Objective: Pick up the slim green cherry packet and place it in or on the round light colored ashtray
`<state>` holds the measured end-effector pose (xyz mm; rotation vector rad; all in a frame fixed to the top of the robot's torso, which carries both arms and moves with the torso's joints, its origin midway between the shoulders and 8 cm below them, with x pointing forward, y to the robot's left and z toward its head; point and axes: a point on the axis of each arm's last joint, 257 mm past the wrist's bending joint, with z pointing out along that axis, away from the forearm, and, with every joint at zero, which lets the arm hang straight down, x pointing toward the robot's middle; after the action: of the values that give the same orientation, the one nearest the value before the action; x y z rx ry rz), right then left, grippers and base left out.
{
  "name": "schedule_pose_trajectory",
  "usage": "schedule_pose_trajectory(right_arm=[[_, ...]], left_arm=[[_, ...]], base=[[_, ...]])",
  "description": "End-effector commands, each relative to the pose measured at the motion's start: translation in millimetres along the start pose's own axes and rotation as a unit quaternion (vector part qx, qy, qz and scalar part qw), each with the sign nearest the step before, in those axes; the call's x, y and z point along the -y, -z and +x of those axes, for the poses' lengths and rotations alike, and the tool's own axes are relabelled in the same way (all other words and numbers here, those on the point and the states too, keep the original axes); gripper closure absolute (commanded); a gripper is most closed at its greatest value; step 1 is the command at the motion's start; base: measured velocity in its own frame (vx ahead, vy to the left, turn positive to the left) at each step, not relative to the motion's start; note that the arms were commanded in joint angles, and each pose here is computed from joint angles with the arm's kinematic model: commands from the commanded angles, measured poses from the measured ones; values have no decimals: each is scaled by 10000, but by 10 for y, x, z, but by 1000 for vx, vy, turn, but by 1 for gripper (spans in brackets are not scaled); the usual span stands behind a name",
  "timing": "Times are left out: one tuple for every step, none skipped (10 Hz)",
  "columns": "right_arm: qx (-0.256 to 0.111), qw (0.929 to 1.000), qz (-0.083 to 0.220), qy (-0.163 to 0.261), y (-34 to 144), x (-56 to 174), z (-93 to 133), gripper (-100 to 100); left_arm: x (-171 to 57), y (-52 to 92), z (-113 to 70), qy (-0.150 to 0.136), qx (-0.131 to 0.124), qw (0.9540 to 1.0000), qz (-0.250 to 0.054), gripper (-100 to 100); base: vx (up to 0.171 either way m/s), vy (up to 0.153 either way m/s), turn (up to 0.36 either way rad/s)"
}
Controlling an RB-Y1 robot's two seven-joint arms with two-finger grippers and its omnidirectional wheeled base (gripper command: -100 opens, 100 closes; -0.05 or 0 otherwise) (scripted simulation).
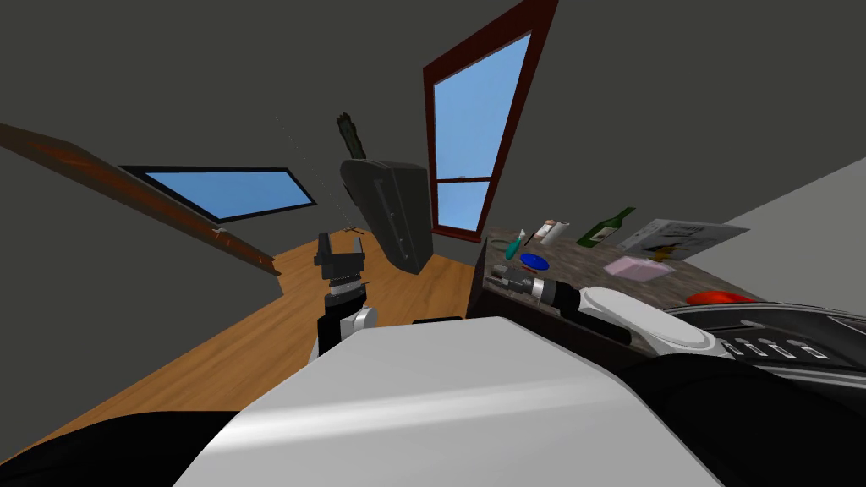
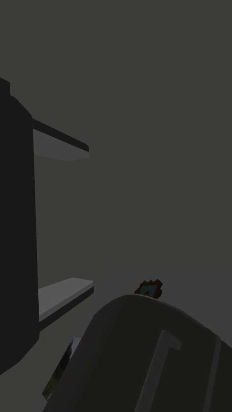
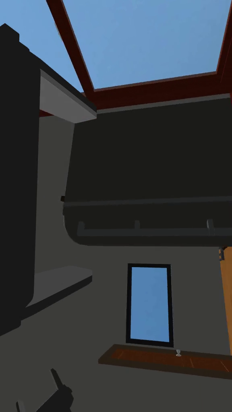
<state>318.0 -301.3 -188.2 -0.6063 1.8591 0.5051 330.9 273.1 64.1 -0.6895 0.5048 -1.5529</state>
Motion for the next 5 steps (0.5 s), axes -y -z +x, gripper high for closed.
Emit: schedule_pose_trajectory(right_arm=[[-463,9986,-17,260,115,74,237,-100],[-486,9984,-14,292,116,77,248,-100],[-860,9952,-37,460,218,148,442,-100],[-900,9946,-33,515,222,153,462,-100],[-1292,9892,-63,691,344,228,664,-100]], left_arm=[[0,0,0,0,0,10000,0,0],[0,0,0,0,0,10000,0,0],[0,0,0,0,0,10000,0,0],[0,0,0,0,0,10000,0,0],[0,0,0,0,0,10000,0,0]], base=[[120,49,-19],[112,30,-16],[129,29,-28],[105,44,-19],[114,45,-35]])
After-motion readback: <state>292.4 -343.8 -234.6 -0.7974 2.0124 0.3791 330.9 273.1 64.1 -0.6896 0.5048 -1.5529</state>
